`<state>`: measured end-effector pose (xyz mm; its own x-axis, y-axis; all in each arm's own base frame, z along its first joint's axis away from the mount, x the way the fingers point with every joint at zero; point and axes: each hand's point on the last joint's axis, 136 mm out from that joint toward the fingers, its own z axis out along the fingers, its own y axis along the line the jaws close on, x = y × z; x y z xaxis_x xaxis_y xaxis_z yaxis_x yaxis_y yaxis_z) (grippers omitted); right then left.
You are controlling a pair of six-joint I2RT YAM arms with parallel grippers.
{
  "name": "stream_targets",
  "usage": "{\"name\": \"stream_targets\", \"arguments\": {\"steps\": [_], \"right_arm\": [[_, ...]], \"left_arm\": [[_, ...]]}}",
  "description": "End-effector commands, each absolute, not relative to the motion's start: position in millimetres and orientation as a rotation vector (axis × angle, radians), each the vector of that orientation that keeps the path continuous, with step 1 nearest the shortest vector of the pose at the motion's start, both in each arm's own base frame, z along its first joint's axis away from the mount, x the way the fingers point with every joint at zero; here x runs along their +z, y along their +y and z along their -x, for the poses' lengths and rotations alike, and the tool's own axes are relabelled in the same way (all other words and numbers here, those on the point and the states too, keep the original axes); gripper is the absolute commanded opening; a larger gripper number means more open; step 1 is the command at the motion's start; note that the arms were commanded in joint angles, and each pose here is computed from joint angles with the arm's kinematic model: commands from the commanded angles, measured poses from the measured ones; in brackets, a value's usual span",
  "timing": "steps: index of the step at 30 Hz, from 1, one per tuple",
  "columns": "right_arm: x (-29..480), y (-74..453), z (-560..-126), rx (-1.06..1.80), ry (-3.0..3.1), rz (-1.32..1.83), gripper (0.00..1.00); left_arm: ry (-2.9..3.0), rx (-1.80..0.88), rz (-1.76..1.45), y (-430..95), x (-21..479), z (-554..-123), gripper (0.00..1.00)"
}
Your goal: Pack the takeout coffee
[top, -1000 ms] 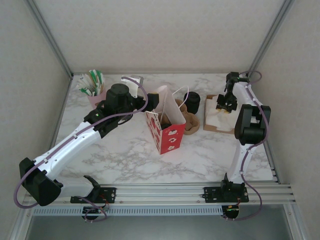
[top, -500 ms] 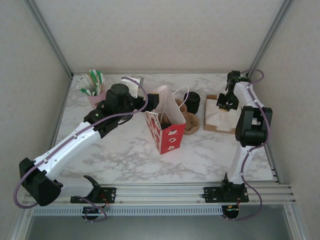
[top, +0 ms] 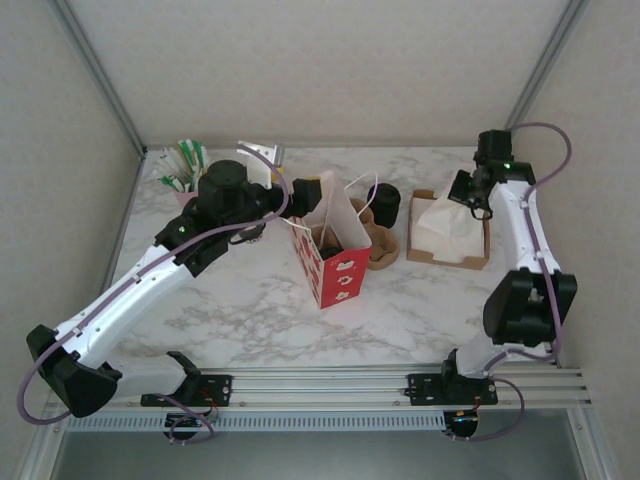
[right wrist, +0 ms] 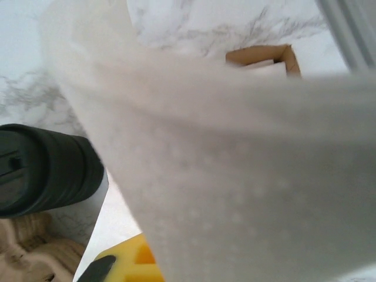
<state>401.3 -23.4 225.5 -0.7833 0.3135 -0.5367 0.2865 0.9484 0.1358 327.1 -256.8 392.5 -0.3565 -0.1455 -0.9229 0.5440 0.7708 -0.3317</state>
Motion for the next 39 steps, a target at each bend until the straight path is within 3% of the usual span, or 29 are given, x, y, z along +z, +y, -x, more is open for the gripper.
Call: {"name": "stream_targets", "arguments": {"steps": [1,16,28,39], "right_arm": [[261.3,-18.3,-391.3,0.128,2.389,-0.413,0.0],[406.3,48.2,-284.1,0.54,1.94,-0.117,0.0],[477.6,119.4,-226.4,1.011,1.728,0.181,0.0],[485.1,181.8,-233.0,1.304,1.797,0.355,0.0]], "left_arm": [[1.739,-0.827,-0.369,-279.7,422.9,-312.4,1.0],[1.766,-1.002,-0.599,-370.9,434.5,-288.2,1.0],[1.652,-0.978,-0.403,-308.2,463.8,-266.3,1.0],[1.613,-0.902,-0.238,-234.0,459.1,-236.9,1.0]]}}
